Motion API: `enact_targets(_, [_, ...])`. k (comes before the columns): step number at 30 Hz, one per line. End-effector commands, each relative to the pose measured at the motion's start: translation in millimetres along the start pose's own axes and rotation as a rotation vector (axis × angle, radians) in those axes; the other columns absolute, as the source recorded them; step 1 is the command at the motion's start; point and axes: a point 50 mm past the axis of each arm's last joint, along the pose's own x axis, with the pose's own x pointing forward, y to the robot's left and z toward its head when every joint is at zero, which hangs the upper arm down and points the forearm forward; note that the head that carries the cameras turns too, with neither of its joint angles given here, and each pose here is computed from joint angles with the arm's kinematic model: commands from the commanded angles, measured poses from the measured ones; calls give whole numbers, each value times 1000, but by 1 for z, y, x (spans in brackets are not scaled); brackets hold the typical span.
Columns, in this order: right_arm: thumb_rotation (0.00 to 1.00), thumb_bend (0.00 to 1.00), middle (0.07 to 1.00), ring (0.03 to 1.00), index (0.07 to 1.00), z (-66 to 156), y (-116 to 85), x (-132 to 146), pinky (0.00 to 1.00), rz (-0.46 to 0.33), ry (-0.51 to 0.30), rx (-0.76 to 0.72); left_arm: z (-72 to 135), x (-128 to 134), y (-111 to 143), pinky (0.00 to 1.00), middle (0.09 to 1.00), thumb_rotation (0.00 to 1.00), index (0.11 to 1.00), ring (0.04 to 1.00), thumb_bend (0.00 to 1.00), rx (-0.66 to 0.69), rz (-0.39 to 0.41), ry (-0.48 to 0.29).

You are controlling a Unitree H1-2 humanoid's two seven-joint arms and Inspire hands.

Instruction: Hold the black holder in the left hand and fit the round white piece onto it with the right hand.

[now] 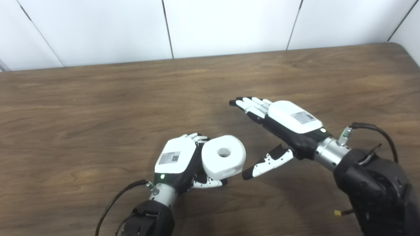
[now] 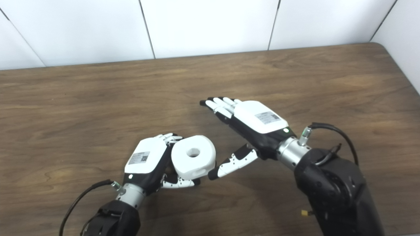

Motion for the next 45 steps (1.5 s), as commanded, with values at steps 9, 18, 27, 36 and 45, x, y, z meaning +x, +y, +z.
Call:
enact_targets(9, [620,1000,994,1000,999,0,-14,-12,1000,-51,-9,-28,-9,-3,-10,885,794,58,490,870,515,-13,-89,32])
enact_targets(18, [645,1000,996,1000,1000,1,-18,-4,1000,-63,1,-16,-12,-4,-6,868,789,69,495,856,514,47,-150,54])
enact_targets(27, [648,1000,990,1000,1000,1,-18,-2,1000,-70,15,-12,-19,-7,-1,842,796,75,498,841,517,74,-202,71])
enact_targets(36, [650,1000,982,1000,1000,-1,-21,-3,1000,-82,30,4,-21,-7,3,848,853,255,812,874,771,116,-260,86])
enact_targets(45, [663,1000,973,1000,1000,-5,-24,-2,1000,-101,30,3,-22,-8,8,862,891,300,883,892,823,132,-297,116])
